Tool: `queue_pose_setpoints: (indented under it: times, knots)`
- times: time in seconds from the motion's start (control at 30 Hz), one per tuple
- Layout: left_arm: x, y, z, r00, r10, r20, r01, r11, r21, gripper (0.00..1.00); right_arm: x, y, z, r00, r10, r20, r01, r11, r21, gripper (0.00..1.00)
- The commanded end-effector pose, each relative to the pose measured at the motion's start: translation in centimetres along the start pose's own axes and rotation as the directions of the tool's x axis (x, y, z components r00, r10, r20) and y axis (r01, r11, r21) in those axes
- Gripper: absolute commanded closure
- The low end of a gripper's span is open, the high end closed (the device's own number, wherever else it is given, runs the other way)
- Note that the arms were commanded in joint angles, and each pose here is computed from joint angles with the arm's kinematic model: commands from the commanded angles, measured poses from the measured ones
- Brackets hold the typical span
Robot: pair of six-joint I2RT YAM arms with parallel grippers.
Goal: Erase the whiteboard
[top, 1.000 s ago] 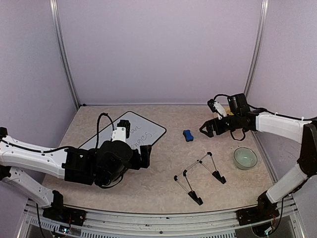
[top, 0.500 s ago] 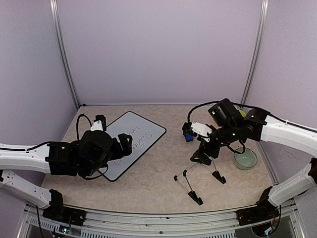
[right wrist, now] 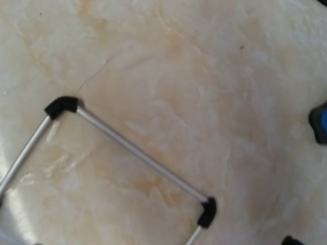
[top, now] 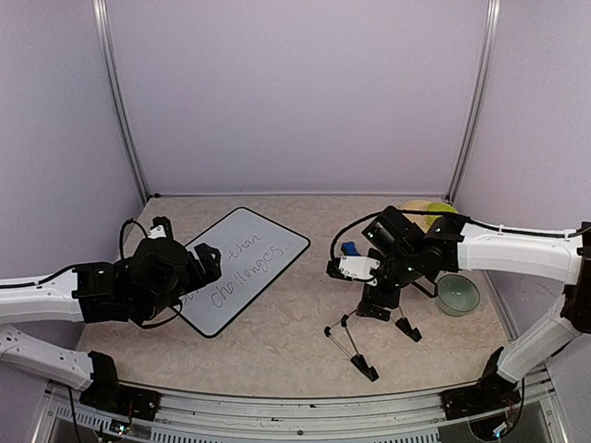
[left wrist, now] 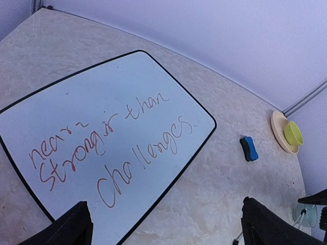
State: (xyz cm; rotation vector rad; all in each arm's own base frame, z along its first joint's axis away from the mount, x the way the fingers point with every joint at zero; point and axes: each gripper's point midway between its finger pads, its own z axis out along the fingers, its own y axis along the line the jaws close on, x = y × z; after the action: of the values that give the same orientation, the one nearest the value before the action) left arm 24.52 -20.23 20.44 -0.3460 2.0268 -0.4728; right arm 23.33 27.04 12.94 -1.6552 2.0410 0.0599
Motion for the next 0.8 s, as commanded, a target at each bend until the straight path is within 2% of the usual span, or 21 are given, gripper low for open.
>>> queue_pose_setpoints:
  times: [0.0, 0.3, 0.53, 0.77]
  knots:
    - [0.1, 2.6, 1.1, 0.998, -0.05, -0.033, 0.048, 0.997, -0.055, 0.01, -2.2, -0.2, 1.8, 0.997, -0.068, 0.042, 0.067, 0.997, 0.028, 0.0]
    - [-0.7, 5.7, 1.9, 0.991, -0.13, -0.026, 0.126, 0.986, -0.11, 0.01, -9.2, -2.7, 2.8, 0.974, -0.117, 0.194, 0.093, 0.988, 0.125, 0.0]
    - [-0.9, 8.4, 2.4, 0.983, -0.181, -0.008, 0.178, 0.971, -0.161, 0.01, -13.8, -2.4, 4.7, 0.954, -0.18, 0.238, 0.151, 0.979, 0.137, 0.0]
    - [-0.3, 10.7, 3.6, 0.971, -0.238, -0.039, 0.225, 0.953, -0.202, 0.01, -16.5, -1.1, 5.5, 0.941, -0.217, 0.259, 0.198, 0.975, 0.098, 0.0]
